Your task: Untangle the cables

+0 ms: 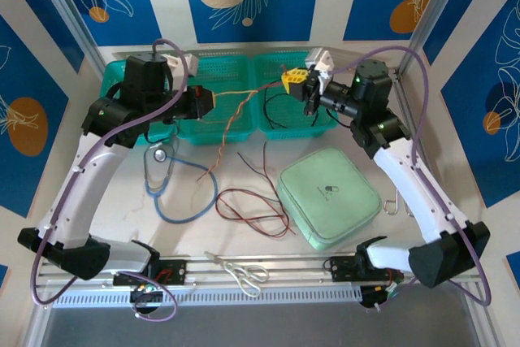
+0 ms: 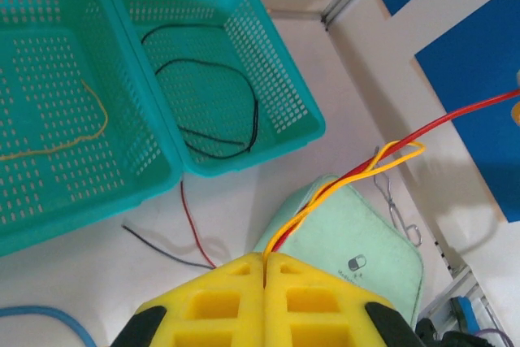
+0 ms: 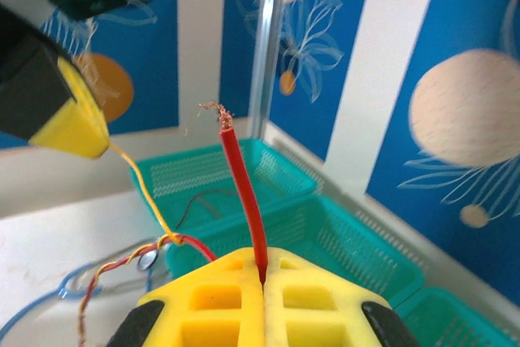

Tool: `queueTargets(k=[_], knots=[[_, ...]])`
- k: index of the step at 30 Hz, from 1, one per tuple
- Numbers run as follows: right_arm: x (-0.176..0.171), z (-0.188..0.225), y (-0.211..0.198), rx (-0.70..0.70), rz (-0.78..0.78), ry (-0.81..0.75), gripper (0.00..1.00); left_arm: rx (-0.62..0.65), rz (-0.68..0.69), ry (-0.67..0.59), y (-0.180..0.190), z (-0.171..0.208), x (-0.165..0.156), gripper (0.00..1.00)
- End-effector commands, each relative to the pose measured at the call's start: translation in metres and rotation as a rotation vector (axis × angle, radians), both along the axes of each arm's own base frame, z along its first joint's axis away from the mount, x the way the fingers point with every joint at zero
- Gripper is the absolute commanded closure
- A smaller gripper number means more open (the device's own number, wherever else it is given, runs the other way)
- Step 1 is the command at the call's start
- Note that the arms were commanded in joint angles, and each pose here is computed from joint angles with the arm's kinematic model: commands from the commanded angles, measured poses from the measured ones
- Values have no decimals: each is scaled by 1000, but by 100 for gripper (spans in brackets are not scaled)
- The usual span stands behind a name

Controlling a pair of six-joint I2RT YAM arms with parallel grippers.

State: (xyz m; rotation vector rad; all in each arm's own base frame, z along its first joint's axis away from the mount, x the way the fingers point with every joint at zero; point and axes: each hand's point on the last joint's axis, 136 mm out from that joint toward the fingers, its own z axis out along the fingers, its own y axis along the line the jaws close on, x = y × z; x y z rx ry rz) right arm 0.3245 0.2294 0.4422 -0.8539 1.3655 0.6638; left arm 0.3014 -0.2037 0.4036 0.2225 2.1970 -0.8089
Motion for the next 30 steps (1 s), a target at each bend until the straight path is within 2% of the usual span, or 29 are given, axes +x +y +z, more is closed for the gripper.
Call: queueTargets(k=[1, 5, 10, 18, 23, 30], knots=[[-3, 48, -17, 120, -109, -68, 100, -15, -4, -36, 3, 19, -1, 100], [-4, 78, -34, 181, -199, -124, 100, -21, -8, -65, 3, 33, -3, 100], [3, 95, -56, 220, -303, -160, 100, 2, 26, -99, 14, 45, 0, 100], [22, 98, -102, 310, -482, -123, 100, 11, 101, -116, 39, 50, 6, 100], [24, 100, -123, 357, -530, -111, 100, 5, 144, -131, 55, 54, 5, 100], [31, 98, -142, 355, -601, -97, 100, 36, 248, -115, 89, 49, 14, 100]])
